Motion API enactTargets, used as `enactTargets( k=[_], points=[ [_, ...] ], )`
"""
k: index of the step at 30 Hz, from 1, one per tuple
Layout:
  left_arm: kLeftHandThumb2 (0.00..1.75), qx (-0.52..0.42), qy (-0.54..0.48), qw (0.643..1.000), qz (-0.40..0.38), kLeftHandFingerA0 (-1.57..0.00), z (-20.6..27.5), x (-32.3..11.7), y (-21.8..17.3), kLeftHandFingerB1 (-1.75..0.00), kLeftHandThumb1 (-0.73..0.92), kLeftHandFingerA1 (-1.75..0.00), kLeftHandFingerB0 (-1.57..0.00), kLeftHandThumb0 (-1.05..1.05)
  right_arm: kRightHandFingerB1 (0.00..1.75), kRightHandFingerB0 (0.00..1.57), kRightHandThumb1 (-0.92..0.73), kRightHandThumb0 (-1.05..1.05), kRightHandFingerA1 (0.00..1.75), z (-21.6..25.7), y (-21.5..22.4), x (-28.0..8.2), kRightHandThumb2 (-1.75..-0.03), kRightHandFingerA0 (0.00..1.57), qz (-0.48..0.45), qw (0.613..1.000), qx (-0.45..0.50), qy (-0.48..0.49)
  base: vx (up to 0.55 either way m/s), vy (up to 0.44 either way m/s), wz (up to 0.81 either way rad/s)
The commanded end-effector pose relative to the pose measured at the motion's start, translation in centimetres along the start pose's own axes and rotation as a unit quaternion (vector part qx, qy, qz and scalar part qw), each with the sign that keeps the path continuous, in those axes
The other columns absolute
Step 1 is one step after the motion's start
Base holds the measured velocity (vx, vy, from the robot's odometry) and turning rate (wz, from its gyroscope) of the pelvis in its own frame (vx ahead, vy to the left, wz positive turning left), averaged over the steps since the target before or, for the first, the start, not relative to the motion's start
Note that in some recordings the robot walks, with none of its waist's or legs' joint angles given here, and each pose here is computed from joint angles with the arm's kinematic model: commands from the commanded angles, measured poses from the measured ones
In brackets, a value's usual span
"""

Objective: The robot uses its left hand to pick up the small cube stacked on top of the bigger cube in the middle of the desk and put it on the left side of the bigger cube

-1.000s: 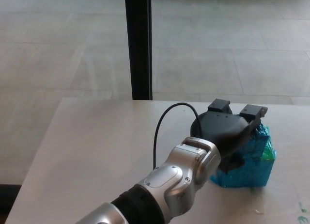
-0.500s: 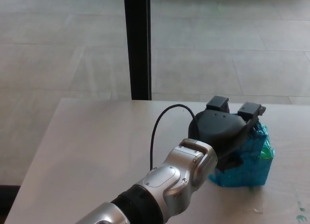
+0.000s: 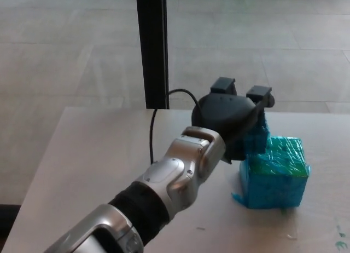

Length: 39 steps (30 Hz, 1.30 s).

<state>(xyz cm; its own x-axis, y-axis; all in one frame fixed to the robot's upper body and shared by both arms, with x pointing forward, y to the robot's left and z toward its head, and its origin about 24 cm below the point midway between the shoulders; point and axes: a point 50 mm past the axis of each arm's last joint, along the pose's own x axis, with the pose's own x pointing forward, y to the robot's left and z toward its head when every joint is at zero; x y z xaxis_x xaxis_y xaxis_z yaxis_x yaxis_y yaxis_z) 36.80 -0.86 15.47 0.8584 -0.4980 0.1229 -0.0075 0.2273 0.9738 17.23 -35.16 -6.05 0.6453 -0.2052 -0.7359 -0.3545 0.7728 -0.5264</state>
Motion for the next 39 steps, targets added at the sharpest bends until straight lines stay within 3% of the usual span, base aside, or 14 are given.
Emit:
enactTargets(
  k=[1, 3, 7, 10, 12, 15, 20, 21, 23, 24, 35, 36, 38, 39],
  points=[
    [0.8, 0.004, -0.018, 0.999, 0.028, -0.79, -0.1, 0.0, 1.5, -1.28, 0.58, -1.64, -0.69, -0.1, 0.68, 0.78, -0.31, -0.42, 0.9, -0.7, -0.1, -0.2, -1.07, 0.93, -0.007, 1.0, 0.002, 0.008, 0.0, 0.0, 0.0],
    [0.85, -0.006, -0.011, 1.0, 0.022, -0.82, -0.3, -0.1, 1.6, -1.27, 0.57, -1.51, -0.73, -0.13, 0.7, 0.78, -0.29, -0.41, 0.91, -0.6, -0.1, -0.3, -1.07, 0.95, -0.008, 1.0, 0.005, 0.002, 0.0, 0.0, 0.0],
    [0.71, 0.0, -0.007, 1.0, 0.015, -0.89, -0.6, -0.2, 1.5, -0.79, 0.59, -1.04, -0.85, -0.17, 0.69, 0.78, -0.32, -0.42, 0.89, -0.7, -0.1, -0.3, -1.06, 0.93, -0.009, 1.0, -0.002, 0.006, 0.0, 0.0, 0.0],
    [0.7, 0.016, -0.006, 1.0, 0.024, -0.8, -1.0, -0.4, 1.4, -1.45, 0.54, -1.69, -0.71, -0.14, 0.69, 0.78, -0.33, -0.41, 0.88, -0.6, 0.0, -0.2, -1.06, 0.92, -0.009, 1.0, 0.002, 0.008, 0.0, 0.0, 0.0],
    [0.81, 0.017, 0.005, 1.0, 0.021, -0.8, -1.7, -0.7, 1.4, -1.53, 0.47, -1.74, -0.68, -0.08, 0.76, 0.72, -0.35, -0.4, 0.91, -0.5, 0.0, -0.2, -1.05, 0.9, -0.011, 1.0, -0.002, 0.01, 0.0, 0.0, 0.0],
    [0.69, -0.001, 0.013, 1.0, 0.007, -0.82, -3.3, -2.2, 0.4, -1.23, 0.62, -1.7, -0.68, -0.1, 0.77, 0.72, -0.33, -0.4, 0.92, -0.8, -0.1, -0.4, -1.06, 0.9, -0.006, 1.0, -0.003, 0.001, 0.0, 0.0, 0.0],
    [0.84, 0.021, 0.043, 0.999, -0.019, -0.83, -5.7, -4.4, -1.7, -1.45, 0.6, -1.75, -0.75, -0.16, 0.67, 0.78, -0.33, -0.42, 0.88, -0.9, -0.1, -0.3, -1.04, 0.93, -0.012, 1.0, -0.01, 0.007, 0.0, 0.0, 0.0],
    [1.02, 0.015, 0.043, 0.999, -0.023, -1.15, -6.2, -4.8, -2.1, -1.2, 0.47, -1.34, -0.96, -0.18, 0.68, 0.78, -0.33, -0.41, 0.89, -0.9, -0.1, -0.3, -1.04, 0.92, -0.014, 1.0, -0.001, 0.005, 0.0, 0.0, 0.0],
    [0.99, 0.005, 0.073, 0.996, -0.059, -1.12, -7.5, -6.3, -3.4, -1.22, 0.49, -1.37, -0.9, -0.16, 0.69, 0.78, -0.32, -0.41, 0.9, -0.9, -0.1, -0.3, -1.04, 0.95, -0.015, 1.0, 0.001, 0.004, 0.0, 0.0, 0.0],
    [0.81, 0.006, 0.084, 0.994, -0.074, -0.76, -8.0, -6.9, -4.0, -1.5, 0.63, -1.75, -0.65, -0.14, 0.69, 0.79, -0.31, -0.41, 0.89, -0.9, -0.2, -0.3, -1.04, 0.94, -0.016, 1.0, 0.002, 0.005, 0.0, 0.0, 0.0],
    [0.95, 0.001, 0.079, 0.993, -0.086, -0.86, -7.8, -9.2, -6.2, -1.55, 0.58, -1.75, -0.67, -0.18, 0.68, 0.78, -0.34, -0.45, 0.9, -0.4, -0.4, -0.1, -1.0, 0.95, -0.014, 1.0, 0.005, -0.001, 0.0, 0.0, 0.0],
    [1.02, -0.002, 0.079, 0.993, -0.092, -1.15, -7.7, -9.3, -6.4, -1.18, 0.49, -1.35, -0.9, -0.21, 0.68, 0.8, -0.32, -0.44, 0.9, -0.4, -0.4, -0.1, -1.01, 0.95, -0.013, 1.0, 0.008, 0.002, 0.0, 0.0, 0.0],
    [1.01, -0.006, 0.081, 0.992, -0.099, -1.15, -7.4, -9.5, -6.6, -1.13, 0.49, -1.34, -0.87, -0.19, 0.69, 0.79, -0.33, -0.45, 0.9, -0.2, -0.5, -0.1, -1.01, 0.96, -0.014, 1.0, 0.003, 0.0, 0.0, 0.0, 0.0],
    [0.85, -0.01, 0.084, 0.991, -0.105, -0.81, -7.4, -9.5, -6.8, -1.34, 0.61, -1.71, -0.72, -0.13, 0.68, 0.8, -0.33, -0.43, 0.91, -0.2, -0.5, -0.1, -1.0, 0.97, -0.013, 1.0, 0.003, 0.0, 0.0, 0.0, 0.0]
  ],
)
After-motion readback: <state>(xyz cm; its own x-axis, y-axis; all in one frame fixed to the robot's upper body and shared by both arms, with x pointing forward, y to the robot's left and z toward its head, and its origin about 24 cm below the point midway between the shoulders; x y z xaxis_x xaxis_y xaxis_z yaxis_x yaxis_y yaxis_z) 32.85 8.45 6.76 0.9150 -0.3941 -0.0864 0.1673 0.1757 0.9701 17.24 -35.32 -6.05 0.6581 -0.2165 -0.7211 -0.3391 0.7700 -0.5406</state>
